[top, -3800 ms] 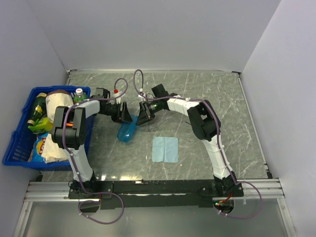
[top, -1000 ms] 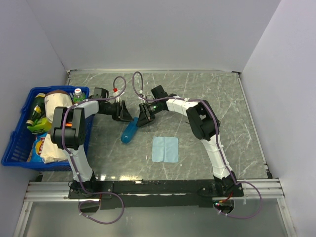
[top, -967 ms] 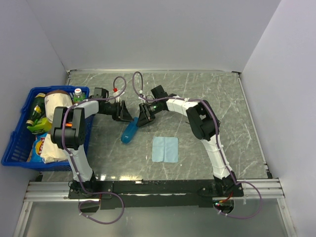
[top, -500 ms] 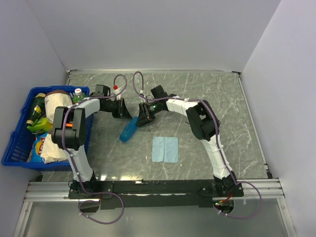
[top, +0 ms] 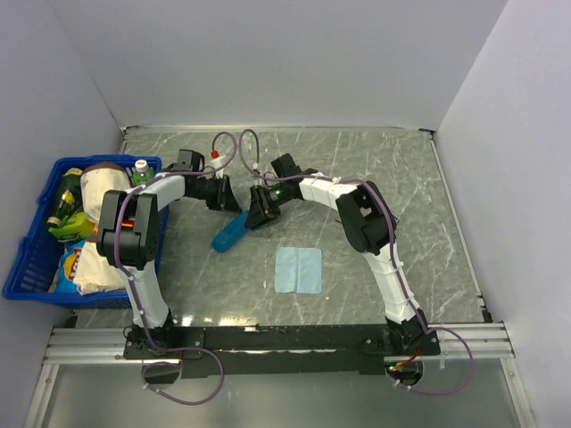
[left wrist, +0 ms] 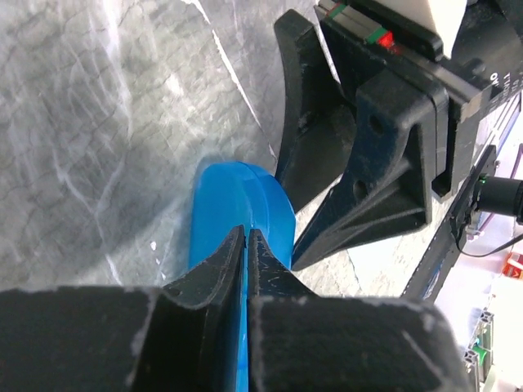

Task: Organize the sunglasses
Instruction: Close the opened sunglasses case at the center of the board.

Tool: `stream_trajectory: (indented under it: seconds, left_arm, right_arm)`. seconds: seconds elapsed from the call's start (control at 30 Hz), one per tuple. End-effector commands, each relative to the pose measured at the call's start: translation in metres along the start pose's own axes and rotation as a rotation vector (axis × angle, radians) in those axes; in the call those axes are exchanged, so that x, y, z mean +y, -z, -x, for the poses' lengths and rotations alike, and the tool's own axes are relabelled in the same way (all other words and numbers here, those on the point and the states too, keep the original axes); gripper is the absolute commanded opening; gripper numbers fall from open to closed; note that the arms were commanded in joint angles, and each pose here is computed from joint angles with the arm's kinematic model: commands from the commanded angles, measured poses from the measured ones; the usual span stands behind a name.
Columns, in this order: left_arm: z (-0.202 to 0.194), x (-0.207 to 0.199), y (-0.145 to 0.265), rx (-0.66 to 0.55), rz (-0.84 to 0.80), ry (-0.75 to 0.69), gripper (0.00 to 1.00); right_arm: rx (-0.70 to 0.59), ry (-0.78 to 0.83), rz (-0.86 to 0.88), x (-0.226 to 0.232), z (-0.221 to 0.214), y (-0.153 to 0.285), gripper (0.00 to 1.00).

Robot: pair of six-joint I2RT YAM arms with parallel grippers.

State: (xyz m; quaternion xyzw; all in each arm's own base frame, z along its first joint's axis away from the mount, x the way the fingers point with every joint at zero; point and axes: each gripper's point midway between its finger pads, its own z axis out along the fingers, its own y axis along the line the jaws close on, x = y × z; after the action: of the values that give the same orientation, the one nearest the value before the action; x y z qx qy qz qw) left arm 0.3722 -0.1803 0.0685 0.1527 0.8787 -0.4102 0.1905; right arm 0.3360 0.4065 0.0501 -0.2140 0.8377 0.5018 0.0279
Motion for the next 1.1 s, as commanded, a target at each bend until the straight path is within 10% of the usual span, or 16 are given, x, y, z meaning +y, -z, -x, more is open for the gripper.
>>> stream_trajectory:
  seconds: [0.0, 0.5, 1.07]
  left_arm:
    - [-0.055, -0.032, -0.020, 0.198, -0.114, 0.109, 0.10]
    - [-0.023, -0.013, 0.007, 0.095, -0.067, 0.114, 0.14]
    - [-0.051, -0.012, 0.029, 0.191, -0.014, 0.091, 0.13]
  right_arm:
    - [-0.158, 0.113, -0.112, -0.009, 0.048, 0.007, 0.47]
    - [-0.151, 0.159, -0.027, 0.013, 0.044, 0.017, 0.65]
    - [-0.106, 0.145, 0.037, 0.032, 0.029, -0.001, 0.43]
